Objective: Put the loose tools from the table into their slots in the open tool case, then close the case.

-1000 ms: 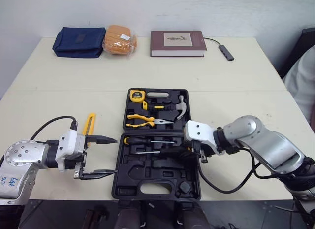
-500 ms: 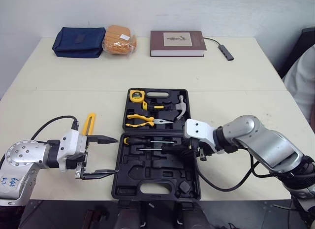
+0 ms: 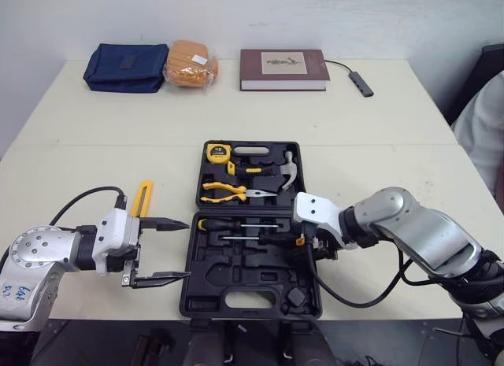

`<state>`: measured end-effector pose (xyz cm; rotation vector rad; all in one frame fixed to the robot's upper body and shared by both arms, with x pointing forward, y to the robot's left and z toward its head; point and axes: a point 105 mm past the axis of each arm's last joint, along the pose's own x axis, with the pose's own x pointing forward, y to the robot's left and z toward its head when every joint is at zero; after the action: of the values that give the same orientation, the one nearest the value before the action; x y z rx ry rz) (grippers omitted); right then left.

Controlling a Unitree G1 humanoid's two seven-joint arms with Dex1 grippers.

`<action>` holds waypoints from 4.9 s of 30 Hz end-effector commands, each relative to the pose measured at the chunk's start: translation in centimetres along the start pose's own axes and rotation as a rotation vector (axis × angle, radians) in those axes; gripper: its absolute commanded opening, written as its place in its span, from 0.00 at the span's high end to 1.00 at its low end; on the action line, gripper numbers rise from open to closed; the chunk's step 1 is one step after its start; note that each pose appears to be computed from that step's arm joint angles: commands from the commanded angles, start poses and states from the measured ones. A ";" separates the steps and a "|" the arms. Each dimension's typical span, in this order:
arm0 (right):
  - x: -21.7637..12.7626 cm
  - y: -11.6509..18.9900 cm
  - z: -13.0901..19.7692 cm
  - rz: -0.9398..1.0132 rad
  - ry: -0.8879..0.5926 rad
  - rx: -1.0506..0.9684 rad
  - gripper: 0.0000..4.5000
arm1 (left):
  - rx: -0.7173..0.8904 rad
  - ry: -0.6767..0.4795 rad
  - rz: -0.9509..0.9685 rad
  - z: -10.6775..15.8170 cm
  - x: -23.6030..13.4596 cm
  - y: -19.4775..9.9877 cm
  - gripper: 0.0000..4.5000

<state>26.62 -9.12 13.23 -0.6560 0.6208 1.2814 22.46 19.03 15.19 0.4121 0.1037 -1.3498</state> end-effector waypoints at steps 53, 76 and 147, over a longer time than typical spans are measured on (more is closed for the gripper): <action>4.2 -2.2 -0.9 -0.020 -0.403 -0.209 0.99 | 0.008 -0.069 0.060 0.7 1.3 1.1 0.00; 5.2 -1.6 0.3 0.056 -0.410 -0.126 0.99 | 0.012 -0.076 0.092 0.9 1.4 1.4 0.00; -15.6 -2.0 -7.1 -0.697 -0.798 -0.175 0.01 | -0.439 -0.026 0.996 -7.9 -15.4 0.3 0.00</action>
<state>25.83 -26.38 19.14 -0.3737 -0.3177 0.7670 20.45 35.97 12.38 0.0212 0.1573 -0.3391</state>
